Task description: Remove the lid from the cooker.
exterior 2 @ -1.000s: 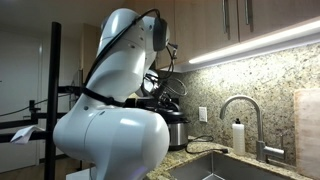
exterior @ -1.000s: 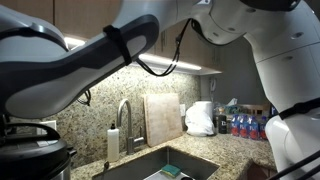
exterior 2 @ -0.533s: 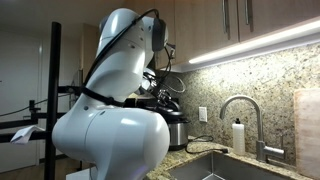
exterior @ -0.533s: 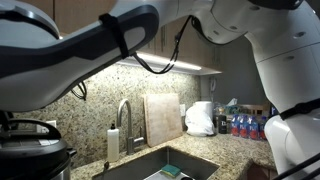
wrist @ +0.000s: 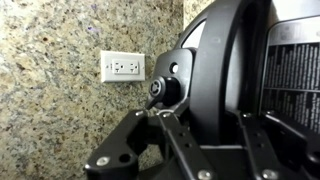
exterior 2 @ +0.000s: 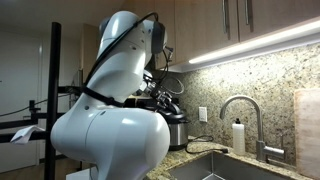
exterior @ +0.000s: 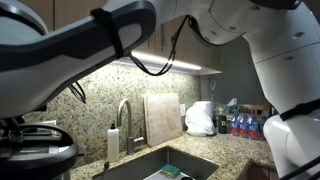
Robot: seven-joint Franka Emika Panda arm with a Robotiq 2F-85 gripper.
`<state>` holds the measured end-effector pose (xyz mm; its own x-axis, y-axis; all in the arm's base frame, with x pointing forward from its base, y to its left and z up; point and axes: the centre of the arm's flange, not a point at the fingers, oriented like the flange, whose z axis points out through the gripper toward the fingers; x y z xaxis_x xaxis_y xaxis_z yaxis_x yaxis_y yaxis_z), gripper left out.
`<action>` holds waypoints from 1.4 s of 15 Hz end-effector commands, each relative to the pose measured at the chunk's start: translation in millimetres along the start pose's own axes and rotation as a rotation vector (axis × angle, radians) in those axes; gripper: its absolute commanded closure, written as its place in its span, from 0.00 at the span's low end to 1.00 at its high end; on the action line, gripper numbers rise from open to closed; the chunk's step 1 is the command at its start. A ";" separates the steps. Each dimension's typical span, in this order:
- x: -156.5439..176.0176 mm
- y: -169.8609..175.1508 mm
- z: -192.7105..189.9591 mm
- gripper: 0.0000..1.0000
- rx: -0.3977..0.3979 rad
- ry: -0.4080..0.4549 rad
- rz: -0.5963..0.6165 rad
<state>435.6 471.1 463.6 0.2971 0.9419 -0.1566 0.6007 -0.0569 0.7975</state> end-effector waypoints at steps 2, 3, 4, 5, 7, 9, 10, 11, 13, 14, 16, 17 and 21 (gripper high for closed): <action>-2.1 20.2 14.8 0.93 0.034 -0.014 -0.031; -2.1 23.4 17.5 0.93 0.033 -0.020 -0.031; -2.6 26.0 22.4 0.93 0.036 -0.017 -0.030; -2.7 27.7 26.1 0.93 0.042 -0.019 -0.028; -3.4 30.0 32.8 0.93 0.058 -0.015 -0.022; -4.9 33.2 37.1 0.93 0.080 -0.014 -0.015; -5.5 34.1 40.6 0.93 0.092 -0.015 -0.010; -6.3 35.1 42.6 0.93 0.098 -0.015 -0.003; -6.7 36.3 47.0 0.93 0.112 -0.018 0.005; -5.2 37.2 49.6 0.93 0.111 -0.027 0.002; 0.4 40.3 54.0 0.93 0.092 -0.044 -0.006; 5.0 41.8 56.6 0.93 0.086 -0.048 -0.016; 33.0 50.5 64.6 0.93 0.075 -0.044 -0.097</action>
<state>488.4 466.8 462.7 0.3002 0.9347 -0.1905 0.6761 -0.0675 0.7337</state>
